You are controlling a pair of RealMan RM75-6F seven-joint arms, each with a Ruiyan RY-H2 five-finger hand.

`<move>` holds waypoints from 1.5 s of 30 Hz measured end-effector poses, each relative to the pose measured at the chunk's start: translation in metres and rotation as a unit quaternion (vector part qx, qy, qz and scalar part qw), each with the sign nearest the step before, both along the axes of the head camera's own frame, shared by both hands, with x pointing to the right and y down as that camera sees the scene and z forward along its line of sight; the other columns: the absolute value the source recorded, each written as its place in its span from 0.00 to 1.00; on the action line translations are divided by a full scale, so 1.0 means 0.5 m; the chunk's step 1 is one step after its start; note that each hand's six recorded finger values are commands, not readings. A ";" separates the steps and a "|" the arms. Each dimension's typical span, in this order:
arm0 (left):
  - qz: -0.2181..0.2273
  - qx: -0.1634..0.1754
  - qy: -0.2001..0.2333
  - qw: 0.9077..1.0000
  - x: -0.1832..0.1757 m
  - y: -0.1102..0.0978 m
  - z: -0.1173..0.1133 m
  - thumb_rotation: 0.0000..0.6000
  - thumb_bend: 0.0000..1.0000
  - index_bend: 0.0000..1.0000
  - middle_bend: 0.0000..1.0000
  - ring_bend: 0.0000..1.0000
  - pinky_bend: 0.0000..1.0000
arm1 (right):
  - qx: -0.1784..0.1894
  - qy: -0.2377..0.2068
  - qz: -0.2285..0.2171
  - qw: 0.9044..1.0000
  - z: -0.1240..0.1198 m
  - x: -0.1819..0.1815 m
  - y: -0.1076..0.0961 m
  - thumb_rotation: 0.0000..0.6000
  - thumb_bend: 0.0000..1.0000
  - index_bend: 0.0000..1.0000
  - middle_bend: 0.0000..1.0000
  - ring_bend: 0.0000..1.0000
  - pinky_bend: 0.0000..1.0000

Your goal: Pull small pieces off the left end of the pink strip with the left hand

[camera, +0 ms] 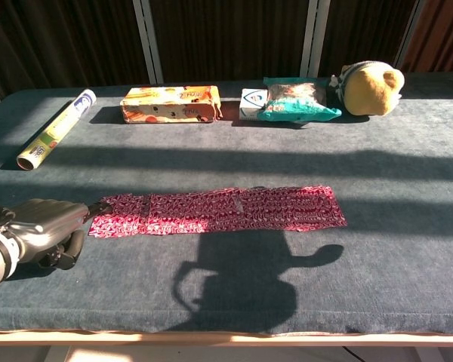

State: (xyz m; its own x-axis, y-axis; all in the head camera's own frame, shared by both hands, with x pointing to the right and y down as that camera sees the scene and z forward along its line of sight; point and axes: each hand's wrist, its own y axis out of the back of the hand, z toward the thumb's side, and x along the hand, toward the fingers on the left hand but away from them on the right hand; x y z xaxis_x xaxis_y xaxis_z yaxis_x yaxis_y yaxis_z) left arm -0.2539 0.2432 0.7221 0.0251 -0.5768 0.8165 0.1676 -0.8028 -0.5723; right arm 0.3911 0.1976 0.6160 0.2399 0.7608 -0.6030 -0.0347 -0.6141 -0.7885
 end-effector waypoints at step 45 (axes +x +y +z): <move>0.100 0.009 -0.007 0.995 -0.081 0.158 -0.131 1.00 0.73 0.00 0.94 1.00 1.00 | 0.005 -0.009 -0.005 1.000 0.000 -0.024 0.015 1.00 0.18 0.00 0.00 0.00 0.01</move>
